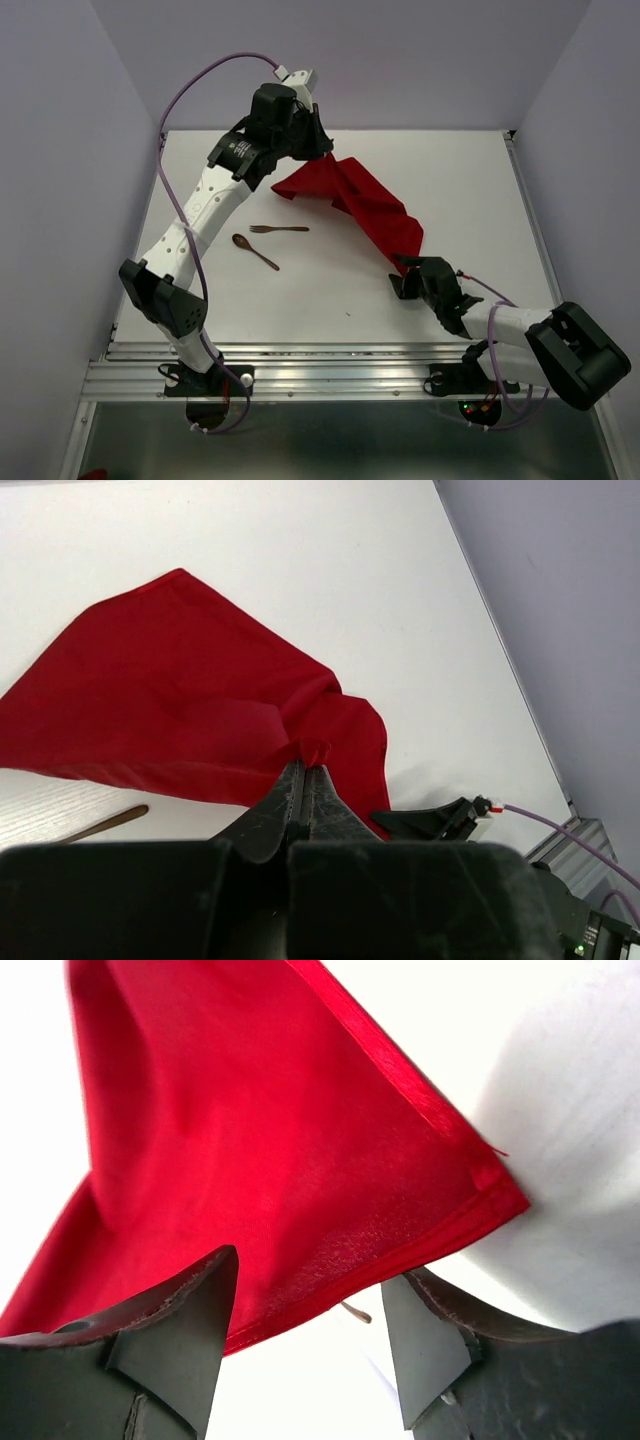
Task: Fold the napkin into a case and place the utensils inside
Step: Flatten out the crumpled napkin at the center of the board.
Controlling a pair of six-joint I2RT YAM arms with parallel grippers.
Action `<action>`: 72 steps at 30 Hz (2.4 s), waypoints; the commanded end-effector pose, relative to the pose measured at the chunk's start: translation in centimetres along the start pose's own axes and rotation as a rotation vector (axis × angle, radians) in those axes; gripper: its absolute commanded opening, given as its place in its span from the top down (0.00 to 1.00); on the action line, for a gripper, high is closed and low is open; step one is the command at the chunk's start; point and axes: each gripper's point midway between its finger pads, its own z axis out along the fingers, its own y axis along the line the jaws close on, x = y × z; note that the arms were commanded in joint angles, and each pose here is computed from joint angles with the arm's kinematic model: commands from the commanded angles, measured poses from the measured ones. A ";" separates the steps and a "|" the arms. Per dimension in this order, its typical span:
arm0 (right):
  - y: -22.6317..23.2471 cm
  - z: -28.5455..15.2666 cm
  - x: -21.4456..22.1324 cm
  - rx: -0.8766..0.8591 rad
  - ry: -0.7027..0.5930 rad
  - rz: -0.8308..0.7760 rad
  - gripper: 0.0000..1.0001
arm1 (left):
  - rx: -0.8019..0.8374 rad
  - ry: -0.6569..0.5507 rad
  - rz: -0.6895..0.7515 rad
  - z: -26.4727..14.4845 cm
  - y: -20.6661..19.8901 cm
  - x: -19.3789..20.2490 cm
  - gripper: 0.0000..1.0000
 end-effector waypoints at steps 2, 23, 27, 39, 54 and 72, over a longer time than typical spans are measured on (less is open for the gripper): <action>-0.1 -0.5 -2.4 -0.039 -0.110 -0.021 0.39 | 0.041 -0.062 0.032 -2.5 -1.0 -1.7 1.00; -1.6 -0.7 -5.1 0.063 -0.231 -0.125 0.60 | 0.041 -0.060 0.026 -3.2 -0.6 -1.1 1.00; -1.1 -1.2 -6.1 0.065 -0.289 -0.155 0.72 | 0.035 -0.058 0.027 -3.2 -0.4 -0.9 1.00; 15.3 -7.3 -5.7 -0.143 -0.522 -0.532 0.99 | 0.094 -0.061 0.035 -3.3 -1.2 -1.0 1.00; 37.6 -26.7 -2.6 -0.539 -0.722 -0.911 0.99 | 0.240 -0.356 0.096 -12.3 -5.8 -10.0 1.00; 38.2 -42.8 -3.6 -0.842 -0.625 -0.841 0.99 | 0.477 -0.618 0.073 -28.3 -10.2 -8.6 1.00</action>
